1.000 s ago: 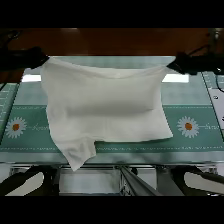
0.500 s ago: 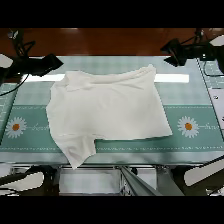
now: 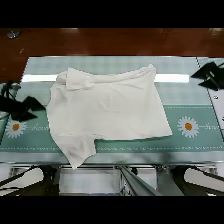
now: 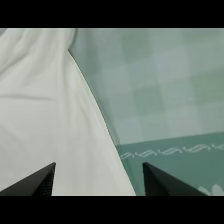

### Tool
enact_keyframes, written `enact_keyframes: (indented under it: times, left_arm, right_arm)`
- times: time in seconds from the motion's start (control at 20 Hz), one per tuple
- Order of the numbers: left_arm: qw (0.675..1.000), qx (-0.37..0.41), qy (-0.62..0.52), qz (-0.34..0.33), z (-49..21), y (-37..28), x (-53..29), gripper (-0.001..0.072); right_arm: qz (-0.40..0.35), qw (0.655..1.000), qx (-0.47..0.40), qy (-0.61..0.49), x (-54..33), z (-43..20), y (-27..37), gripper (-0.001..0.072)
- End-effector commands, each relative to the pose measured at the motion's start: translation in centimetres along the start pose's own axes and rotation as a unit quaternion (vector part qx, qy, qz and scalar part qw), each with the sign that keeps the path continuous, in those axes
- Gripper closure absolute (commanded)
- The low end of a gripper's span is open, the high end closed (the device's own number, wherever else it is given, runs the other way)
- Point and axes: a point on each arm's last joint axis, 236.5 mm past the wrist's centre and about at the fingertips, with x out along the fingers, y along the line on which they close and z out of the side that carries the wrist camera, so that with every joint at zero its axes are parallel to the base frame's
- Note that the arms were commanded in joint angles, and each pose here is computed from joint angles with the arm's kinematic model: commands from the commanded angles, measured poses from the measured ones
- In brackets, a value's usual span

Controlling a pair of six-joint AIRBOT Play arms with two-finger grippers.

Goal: Fold the shirts.

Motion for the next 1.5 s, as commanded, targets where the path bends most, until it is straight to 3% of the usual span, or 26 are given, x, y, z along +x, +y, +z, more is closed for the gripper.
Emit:
enact_keyframes:
  times: [0.0,0.3,0.55,0.6,0.65,0.7,0.85,1.25,1.45]
  left_arm:
    - [0.997,-0.051,0.040,-0.045,-5.6,0.8,2.7,0.0008]
    - [0.990,-0.083,0.067,-0.095,-9.6,-0.4,6.3,0.0008]
    - [0.987,-0.104,0.027,-0.117,-9.0,-0.6,8.0,0.0012]
    - [0.986,-0.099,0.018,-0.132,-8.5,-1.3,7.9,0.0145]
    - [0.985,-0.086,0.011,-0.151,-8.1,-2.3,7.7,0.0546]
    - [0.982,-0.073,0.003,-0.173,-7.8,-3.2,7.3,0.0672]
    - [0.974,-0.062,-0.019,-0.219,-6.7,-5.2,6.4,0.0684]
    - [0.973,-0.057,-0.024,-0.223,-6.5,-5.4,6.3,0.0684]
    - [0.973,-0.057,-0.024,-0.224,-6.5,-5.4,6.3,0.0684]
  right_arm:
    - [0.035,0.998,0.040,-0.028,1.9,-6.4,-0.3,0.0084]
    - [0.074,0.995,0.051,0.043,5.0,-15.6,-0.4,0.0084]
    - [0.084,0.994,0.063,0.012,4.7,-14.1,-0.7,0.0084]
    - [0.076,0.995,0.071,-0.006,4.1,-13.1,-1.5,0.0084]
    - [0.057,0.995,0.078,-0.019,3.5,-12.4,-3.1,0.0084]
    - [0.027,0.995,0.093,-0.018,3.1,-12.6,-5.2,0.0084]
    - [-0.094,0.979,0.152,0.095,2.8,-19.0,-11.2,0.0084]
    - [-0.020,0.965,0.135,0.224,8.2,-24.1,-6.5,0.0084]
    - [0.009,0.970,0.127,0.208,11.0,-22.3,-4.3,0.0085]
